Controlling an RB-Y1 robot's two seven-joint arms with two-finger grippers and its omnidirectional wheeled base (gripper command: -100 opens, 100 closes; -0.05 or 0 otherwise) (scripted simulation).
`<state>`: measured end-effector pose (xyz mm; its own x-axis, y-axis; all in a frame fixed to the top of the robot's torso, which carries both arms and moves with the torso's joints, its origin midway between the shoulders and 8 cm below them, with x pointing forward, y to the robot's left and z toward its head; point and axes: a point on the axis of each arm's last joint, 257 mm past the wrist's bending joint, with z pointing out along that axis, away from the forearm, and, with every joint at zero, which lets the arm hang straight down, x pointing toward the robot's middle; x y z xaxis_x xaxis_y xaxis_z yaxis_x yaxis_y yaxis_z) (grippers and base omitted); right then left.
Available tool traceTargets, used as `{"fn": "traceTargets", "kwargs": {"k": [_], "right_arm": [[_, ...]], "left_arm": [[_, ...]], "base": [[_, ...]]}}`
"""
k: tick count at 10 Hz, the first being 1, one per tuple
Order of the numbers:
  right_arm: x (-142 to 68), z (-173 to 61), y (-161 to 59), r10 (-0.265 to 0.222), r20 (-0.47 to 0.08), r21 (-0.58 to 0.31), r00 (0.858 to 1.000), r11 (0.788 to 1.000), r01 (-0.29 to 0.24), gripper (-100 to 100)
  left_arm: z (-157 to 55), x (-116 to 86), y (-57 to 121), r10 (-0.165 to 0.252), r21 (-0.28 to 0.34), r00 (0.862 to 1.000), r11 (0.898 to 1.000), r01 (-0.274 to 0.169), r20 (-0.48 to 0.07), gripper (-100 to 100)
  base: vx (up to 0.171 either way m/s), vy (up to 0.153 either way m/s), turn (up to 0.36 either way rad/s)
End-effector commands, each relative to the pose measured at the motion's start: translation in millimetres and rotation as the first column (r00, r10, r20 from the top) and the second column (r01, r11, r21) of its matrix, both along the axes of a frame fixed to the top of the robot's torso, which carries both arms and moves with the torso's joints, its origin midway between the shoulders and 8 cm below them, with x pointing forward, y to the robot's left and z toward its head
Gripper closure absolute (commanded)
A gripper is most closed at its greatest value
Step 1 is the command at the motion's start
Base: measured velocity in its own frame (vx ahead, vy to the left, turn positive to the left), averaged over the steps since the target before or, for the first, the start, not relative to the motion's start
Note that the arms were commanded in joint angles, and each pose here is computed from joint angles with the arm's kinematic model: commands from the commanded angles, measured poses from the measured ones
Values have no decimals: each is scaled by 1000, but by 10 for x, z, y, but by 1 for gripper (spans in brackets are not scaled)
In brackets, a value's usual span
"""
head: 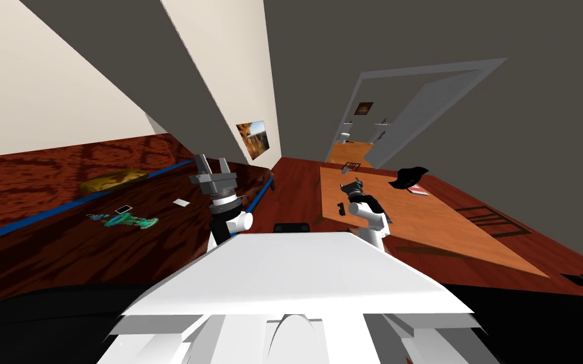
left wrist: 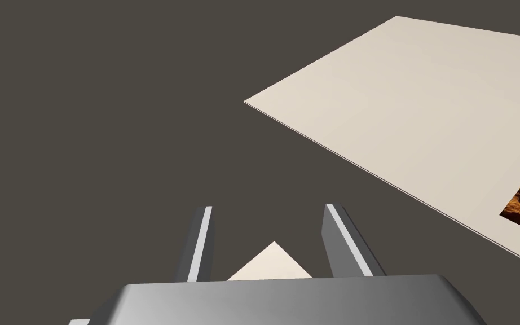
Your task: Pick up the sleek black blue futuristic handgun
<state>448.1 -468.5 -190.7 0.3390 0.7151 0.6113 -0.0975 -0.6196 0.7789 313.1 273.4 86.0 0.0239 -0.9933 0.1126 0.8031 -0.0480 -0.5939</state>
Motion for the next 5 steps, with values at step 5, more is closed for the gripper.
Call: {"fn": "traceTargets", "kwargs": {"k": [5], "right_arm": [[-208,-701,-255,-39,-171,198,984,977,73,-100]], "left_arm": [[0,0,0,0,0,1000,1000,0,0,0]], "base": [[87,30,-81]]}}
